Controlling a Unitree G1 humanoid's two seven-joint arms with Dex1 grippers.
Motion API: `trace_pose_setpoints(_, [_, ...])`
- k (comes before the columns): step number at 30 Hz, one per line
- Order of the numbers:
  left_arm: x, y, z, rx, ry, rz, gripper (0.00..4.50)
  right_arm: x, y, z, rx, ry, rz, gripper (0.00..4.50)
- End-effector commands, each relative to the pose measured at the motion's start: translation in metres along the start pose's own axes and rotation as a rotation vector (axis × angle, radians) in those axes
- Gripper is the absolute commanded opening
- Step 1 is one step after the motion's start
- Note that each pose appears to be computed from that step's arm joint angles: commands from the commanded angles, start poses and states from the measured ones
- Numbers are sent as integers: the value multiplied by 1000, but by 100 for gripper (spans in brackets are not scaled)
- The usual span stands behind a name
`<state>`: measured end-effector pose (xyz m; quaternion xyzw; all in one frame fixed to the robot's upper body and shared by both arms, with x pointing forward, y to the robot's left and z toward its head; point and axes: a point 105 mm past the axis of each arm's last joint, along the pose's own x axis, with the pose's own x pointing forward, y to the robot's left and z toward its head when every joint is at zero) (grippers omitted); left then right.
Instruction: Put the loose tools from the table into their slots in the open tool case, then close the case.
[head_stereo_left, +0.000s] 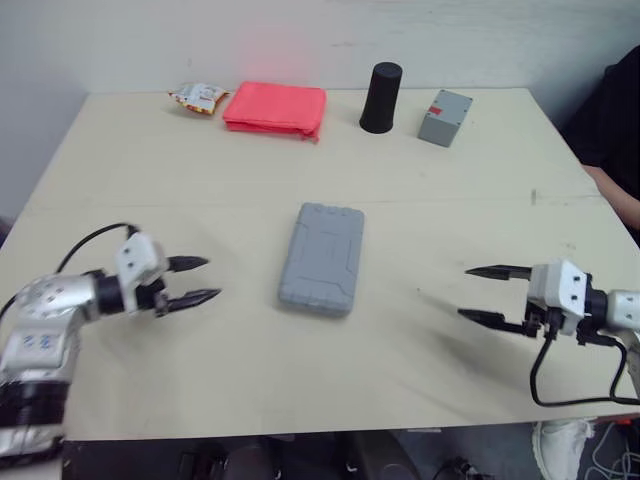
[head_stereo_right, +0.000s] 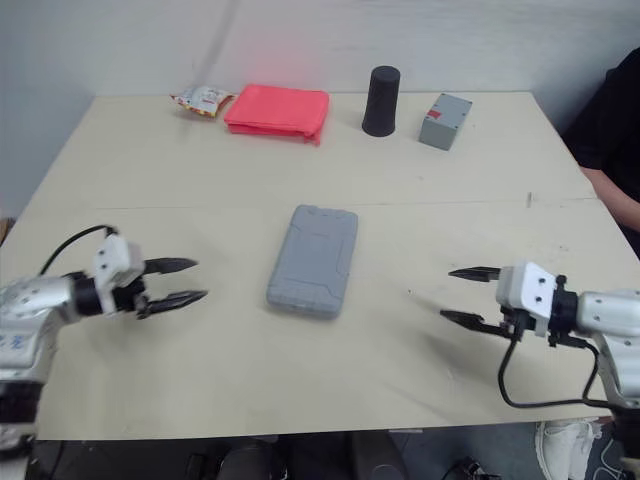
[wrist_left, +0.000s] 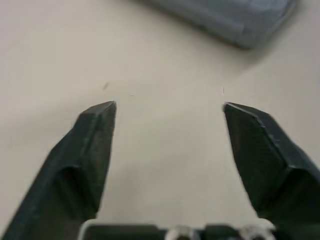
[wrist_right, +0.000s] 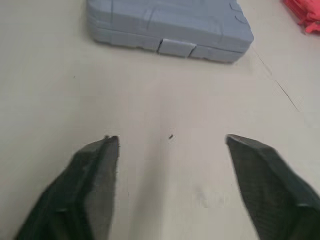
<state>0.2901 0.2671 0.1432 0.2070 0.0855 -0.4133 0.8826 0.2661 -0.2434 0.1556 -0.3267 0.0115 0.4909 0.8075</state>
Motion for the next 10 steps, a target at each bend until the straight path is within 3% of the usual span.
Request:
trace_pose_setpoints(1, [-25,11,6,63,-21,137,445,-22,-19,13,-80,7,-77,450])
trace_pose_setpoints(10, [-36,17,-2,85,10,284,445,-36,-38,15,-108,30,-159,450])
